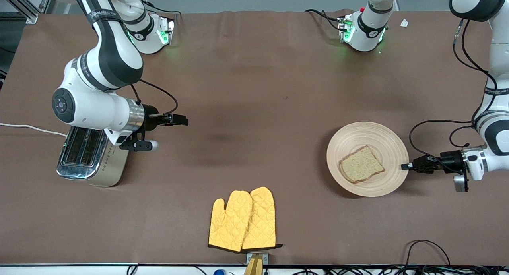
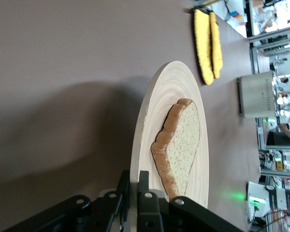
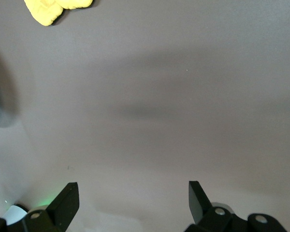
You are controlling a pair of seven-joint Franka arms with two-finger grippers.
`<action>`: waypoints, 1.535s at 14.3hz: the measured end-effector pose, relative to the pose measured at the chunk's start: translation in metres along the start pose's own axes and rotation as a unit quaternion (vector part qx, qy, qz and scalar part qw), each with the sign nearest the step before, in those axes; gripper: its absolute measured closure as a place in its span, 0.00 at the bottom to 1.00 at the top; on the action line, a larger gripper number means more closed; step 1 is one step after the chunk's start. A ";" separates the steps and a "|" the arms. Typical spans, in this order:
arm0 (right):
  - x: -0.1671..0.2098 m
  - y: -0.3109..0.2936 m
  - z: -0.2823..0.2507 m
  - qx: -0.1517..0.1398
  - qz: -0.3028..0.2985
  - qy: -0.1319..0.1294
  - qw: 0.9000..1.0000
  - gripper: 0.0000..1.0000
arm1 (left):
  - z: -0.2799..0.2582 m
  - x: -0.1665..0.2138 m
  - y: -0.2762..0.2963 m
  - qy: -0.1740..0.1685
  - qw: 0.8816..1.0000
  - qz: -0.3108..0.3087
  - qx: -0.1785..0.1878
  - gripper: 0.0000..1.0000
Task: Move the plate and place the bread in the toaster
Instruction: 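Slide the wooden plate toward the table center with the left gripper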
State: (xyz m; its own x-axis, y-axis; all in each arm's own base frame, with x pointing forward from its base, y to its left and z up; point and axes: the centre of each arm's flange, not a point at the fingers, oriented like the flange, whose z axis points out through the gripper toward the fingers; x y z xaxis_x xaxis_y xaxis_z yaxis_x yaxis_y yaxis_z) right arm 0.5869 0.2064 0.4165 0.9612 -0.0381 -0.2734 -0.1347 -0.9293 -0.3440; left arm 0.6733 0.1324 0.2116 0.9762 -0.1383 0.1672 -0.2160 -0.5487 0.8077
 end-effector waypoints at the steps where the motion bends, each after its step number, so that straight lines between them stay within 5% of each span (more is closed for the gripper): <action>1: 0.000 0.000 0.001 0.000 0.000 0.000 1.000 0.00 | 0.009 0.007 0.013 -0.008 1.000 0.009 -0.004 0.91; 8: 0.002 0.000 0.004 -0.001 0.000 -0.001 1.000 0.00 | 0.080 0.027 0.103 -0.028 0.999 0.033 -0.012 0.91; 22: 0.047 0.063 0.039 -0.018 0.045 0.003 0.999 0.00 | 0.266 -0.019 0.219 -0.016 0.999 0.009 -0.037 0.91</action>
State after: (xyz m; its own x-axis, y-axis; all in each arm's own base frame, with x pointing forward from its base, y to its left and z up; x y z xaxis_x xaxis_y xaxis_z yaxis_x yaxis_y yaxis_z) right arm 0.6147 0.1601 0.3469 0.9469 -0.1243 -0.2964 -0.2119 -0.9349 -0.2848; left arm 0.6016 -0.2046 0.2348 0.9706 -0.1749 0.1651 -0.2308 -0.4840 0.8441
